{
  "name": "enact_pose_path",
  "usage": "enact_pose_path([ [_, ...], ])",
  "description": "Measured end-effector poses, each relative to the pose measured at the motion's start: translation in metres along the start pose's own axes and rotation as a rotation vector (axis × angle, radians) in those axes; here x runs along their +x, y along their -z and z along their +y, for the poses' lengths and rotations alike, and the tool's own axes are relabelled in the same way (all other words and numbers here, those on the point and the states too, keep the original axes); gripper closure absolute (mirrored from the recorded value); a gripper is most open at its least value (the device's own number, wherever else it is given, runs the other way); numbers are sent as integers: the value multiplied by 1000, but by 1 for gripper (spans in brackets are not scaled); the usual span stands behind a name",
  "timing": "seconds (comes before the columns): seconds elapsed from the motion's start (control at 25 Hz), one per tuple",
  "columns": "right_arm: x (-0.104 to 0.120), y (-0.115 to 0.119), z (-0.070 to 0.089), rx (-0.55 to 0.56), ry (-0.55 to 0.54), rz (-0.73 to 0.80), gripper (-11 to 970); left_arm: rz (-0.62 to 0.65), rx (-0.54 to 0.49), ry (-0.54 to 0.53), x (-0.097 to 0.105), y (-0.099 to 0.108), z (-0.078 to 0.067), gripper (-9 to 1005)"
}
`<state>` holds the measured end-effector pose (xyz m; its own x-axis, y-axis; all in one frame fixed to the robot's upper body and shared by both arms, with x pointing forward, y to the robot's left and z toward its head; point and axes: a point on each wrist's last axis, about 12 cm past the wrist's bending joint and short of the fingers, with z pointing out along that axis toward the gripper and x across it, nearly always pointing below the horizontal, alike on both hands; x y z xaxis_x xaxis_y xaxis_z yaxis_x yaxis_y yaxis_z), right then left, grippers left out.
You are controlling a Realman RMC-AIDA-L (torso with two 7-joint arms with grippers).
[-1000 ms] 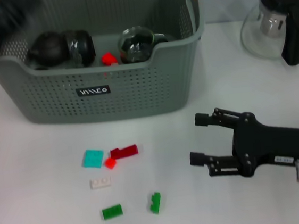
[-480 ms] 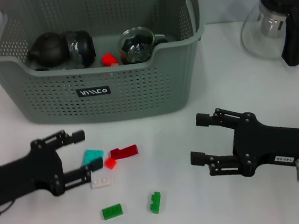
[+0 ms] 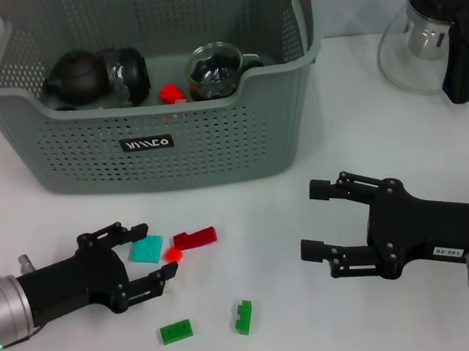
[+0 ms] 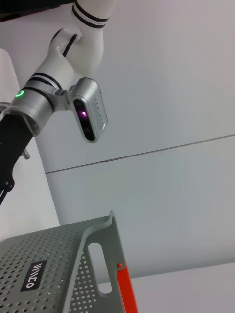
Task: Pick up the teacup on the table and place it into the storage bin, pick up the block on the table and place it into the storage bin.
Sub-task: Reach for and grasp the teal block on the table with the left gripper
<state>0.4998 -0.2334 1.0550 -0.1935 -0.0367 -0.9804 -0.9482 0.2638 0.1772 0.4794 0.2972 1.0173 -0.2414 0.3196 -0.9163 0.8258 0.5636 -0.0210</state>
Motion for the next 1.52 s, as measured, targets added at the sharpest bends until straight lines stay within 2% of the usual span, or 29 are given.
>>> enact_pose_path([
  [0.16, 0, 0, 0, -1, -1, -1, 50, 1, -18, -46, 2, -3, -1, 246],
  [0.6, 1, 1, 1, 0, -3, -1, 49, 50, -94, -48, 7, -4, 8, 245],
  [1.16, 2, 2, 1, 3, -9, 0, 50, 55, -103, -59, 6, -10, 10, 247],
  [1.52, 2, 2, 1, 4, -9, 0, 49, 79, -112, -65, 12, -14, 7, 252],
])
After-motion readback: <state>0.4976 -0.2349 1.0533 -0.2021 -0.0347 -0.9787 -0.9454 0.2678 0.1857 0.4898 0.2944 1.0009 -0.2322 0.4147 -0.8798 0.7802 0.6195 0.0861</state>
